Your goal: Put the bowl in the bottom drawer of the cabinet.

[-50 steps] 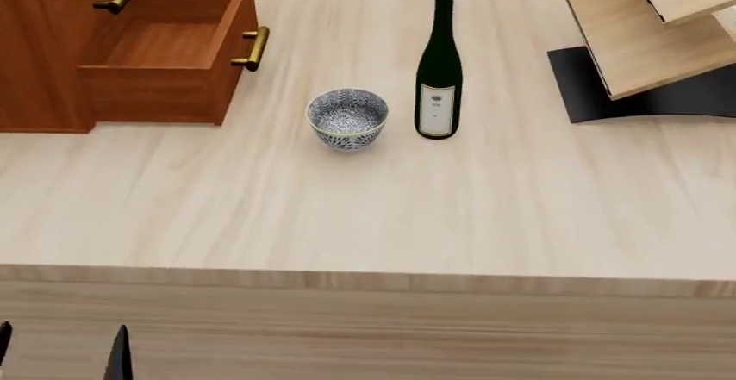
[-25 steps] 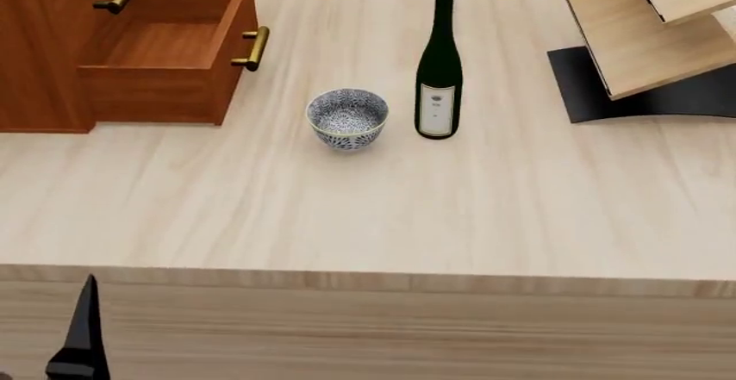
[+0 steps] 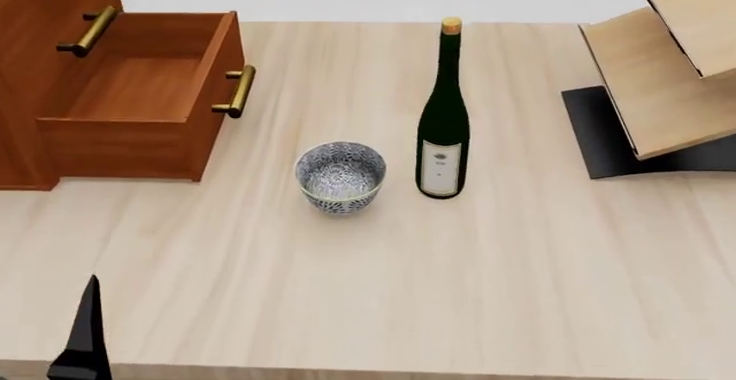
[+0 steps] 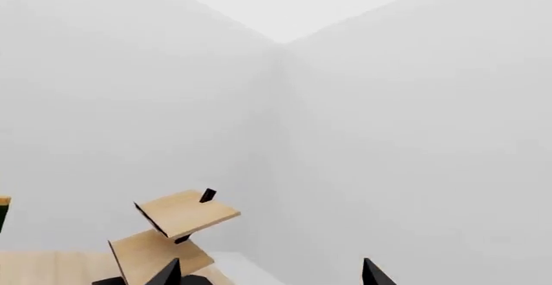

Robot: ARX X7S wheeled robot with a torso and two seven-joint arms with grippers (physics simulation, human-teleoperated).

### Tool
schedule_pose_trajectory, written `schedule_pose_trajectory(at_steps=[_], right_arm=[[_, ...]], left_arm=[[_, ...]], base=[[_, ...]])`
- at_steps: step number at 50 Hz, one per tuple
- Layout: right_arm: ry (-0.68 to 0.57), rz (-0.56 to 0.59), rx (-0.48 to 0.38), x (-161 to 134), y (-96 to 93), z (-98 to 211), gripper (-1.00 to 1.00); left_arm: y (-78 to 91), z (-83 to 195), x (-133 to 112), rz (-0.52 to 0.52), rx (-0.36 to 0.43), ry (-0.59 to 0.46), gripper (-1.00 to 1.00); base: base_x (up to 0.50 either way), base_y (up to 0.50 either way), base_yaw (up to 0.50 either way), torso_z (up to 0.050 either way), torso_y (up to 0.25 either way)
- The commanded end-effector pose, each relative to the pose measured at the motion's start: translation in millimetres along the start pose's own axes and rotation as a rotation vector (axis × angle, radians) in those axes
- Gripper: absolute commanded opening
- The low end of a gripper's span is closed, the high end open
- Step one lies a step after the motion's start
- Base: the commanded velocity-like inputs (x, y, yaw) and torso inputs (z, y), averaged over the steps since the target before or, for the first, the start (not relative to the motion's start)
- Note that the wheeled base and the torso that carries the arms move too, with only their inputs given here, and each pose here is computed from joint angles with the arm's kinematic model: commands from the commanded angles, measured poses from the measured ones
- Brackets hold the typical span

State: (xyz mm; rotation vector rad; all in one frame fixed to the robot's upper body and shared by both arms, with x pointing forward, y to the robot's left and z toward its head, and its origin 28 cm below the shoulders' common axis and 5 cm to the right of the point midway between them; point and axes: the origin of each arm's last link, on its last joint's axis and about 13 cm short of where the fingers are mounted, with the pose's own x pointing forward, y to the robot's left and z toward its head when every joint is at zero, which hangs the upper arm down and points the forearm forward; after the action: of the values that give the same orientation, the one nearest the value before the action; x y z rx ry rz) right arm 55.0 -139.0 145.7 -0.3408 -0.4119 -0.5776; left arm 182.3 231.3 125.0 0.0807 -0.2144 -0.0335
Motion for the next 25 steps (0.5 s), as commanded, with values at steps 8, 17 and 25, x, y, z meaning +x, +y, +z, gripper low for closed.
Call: schedule_pose_trajectory(at_steps=[8,17,25], right_arm=[[0.001,0.014,-0.002,-1.6,-0.6,1.0,1.00],[0.007,0.019,-0.002,-1.2,0.2,0.3,1.00],[0.006,0.021,0.000,-1.3,0.7,0.5,1.00]], left_arm=[[-3.2,3.1,-3.3,-0.010,0.009,-0.014,1.00],[-3.4,3.5,-2.9,-0.010,0.005,-0.014,1.00],[-3.9,3.7,-3.2,-0.012,0.004,-0.016,1.00]], base=[[0.50,0.00,0.00,0.000,0.000],[0.50,0.00,0.00,0.000,0.000],[0.50,0.00,0.00,0.000,0.002]])
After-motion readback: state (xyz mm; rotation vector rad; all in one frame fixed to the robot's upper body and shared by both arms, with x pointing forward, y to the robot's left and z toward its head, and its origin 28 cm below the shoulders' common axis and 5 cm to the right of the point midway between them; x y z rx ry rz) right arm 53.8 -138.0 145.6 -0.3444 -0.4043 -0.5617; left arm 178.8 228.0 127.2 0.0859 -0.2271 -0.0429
